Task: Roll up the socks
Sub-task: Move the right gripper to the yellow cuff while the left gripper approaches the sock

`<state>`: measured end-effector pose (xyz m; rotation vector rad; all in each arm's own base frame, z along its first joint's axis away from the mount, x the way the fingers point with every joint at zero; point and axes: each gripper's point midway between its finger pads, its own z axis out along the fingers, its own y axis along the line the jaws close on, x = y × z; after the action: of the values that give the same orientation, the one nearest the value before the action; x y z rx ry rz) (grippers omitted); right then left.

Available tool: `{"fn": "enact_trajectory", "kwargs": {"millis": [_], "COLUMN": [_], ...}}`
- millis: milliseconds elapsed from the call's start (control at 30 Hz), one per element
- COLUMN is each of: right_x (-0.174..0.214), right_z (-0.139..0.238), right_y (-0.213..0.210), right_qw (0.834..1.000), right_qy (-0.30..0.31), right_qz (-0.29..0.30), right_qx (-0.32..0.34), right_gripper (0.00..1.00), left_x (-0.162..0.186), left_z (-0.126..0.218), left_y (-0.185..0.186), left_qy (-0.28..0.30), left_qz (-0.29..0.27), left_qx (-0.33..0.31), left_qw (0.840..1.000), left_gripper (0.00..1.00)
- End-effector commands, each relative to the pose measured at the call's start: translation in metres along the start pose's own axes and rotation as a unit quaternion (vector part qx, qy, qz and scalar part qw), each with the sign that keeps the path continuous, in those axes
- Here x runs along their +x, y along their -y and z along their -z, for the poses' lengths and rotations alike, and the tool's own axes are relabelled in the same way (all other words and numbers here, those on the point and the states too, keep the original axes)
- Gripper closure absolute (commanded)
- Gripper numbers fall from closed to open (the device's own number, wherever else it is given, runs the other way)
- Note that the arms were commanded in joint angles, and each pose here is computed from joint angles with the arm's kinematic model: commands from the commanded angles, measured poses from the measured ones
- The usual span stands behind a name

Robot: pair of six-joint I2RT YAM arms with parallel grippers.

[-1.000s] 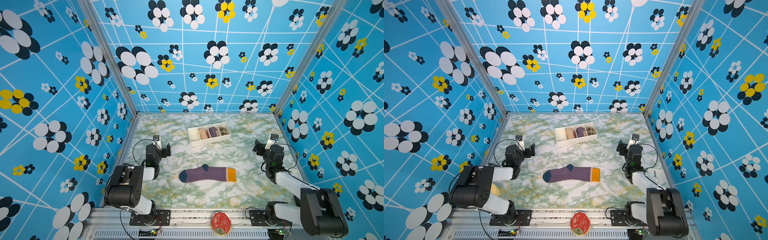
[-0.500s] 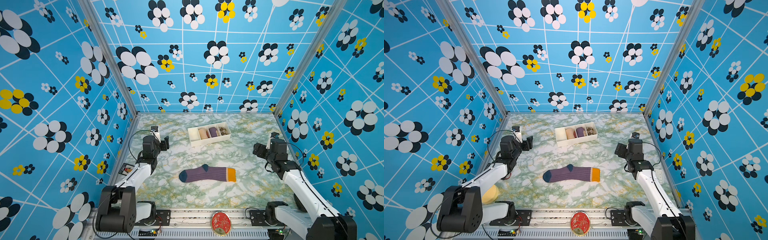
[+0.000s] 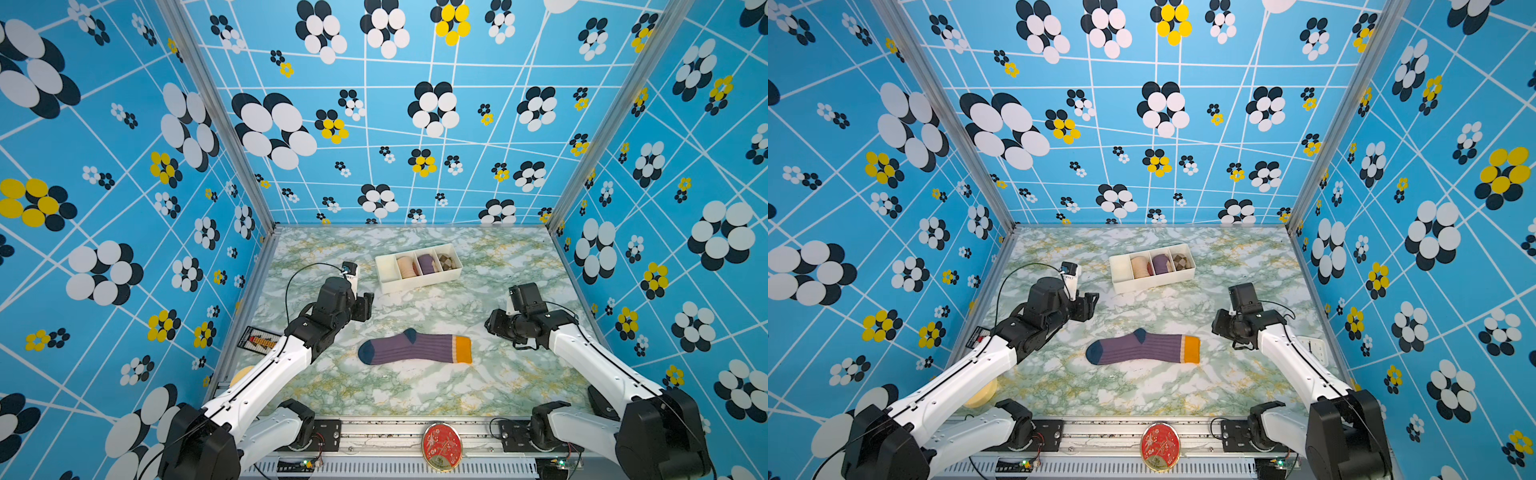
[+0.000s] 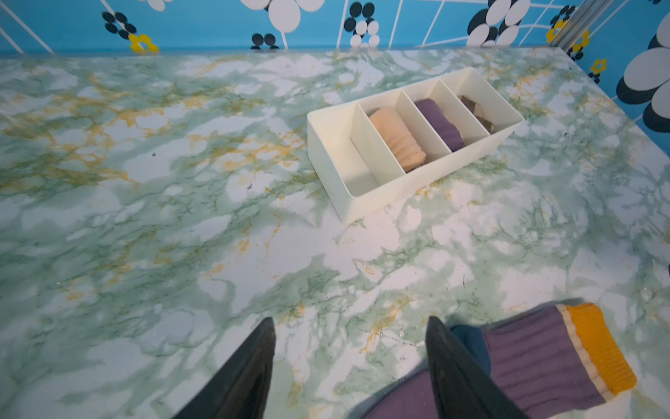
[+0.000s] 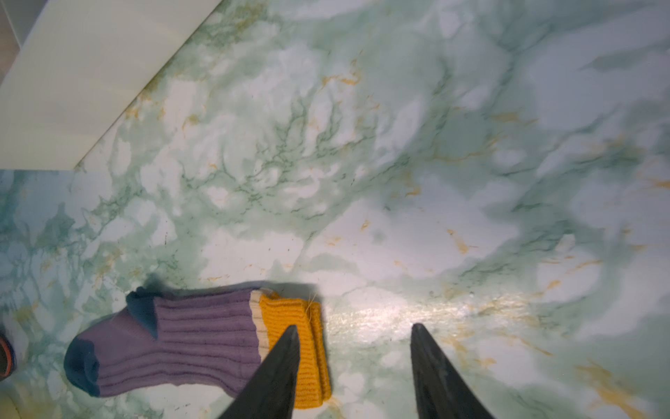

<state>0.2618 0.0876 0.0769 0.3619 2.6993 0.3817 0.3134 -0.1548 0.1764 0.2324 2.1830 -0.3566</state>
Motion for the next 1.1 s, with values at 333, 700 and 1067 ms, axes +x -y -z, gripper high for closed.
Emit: {"fn": "enact_trajectory", "kwargs": {"millis": [333, 700, 1067], "right_x": [0.069, 0.082, 0.093], "right_z": [-0.031, -0.049, -0.049], "right_y": [-0.016, -0.021, -0.007], "right_qw": [0.996, 0.993, 0.991], "right_qy": [-0.091, -0.116, -0.126], "right_qz": [-0.005, -0.006, 0.002], "right_qx": [-0.002, 0.001, 0.051], "right_gripper": [0.55, 0.58, 0.63], "left_x": [0.021, 0.024, 0.026], "left_z": [-0.009, -0.014, -0.019], "left_y": [0.007, 0.007, 0.007], "left_qy": [-0.046, -0.054, -0.063], "left_qz": [0.003, -0.002, -0.008], "left_qx": [0.005, 0.004, 0.005], "left_qw": [0.999, 0.999, 0.998], "left_gripper": [0.33, 0.33, 0.33]}}
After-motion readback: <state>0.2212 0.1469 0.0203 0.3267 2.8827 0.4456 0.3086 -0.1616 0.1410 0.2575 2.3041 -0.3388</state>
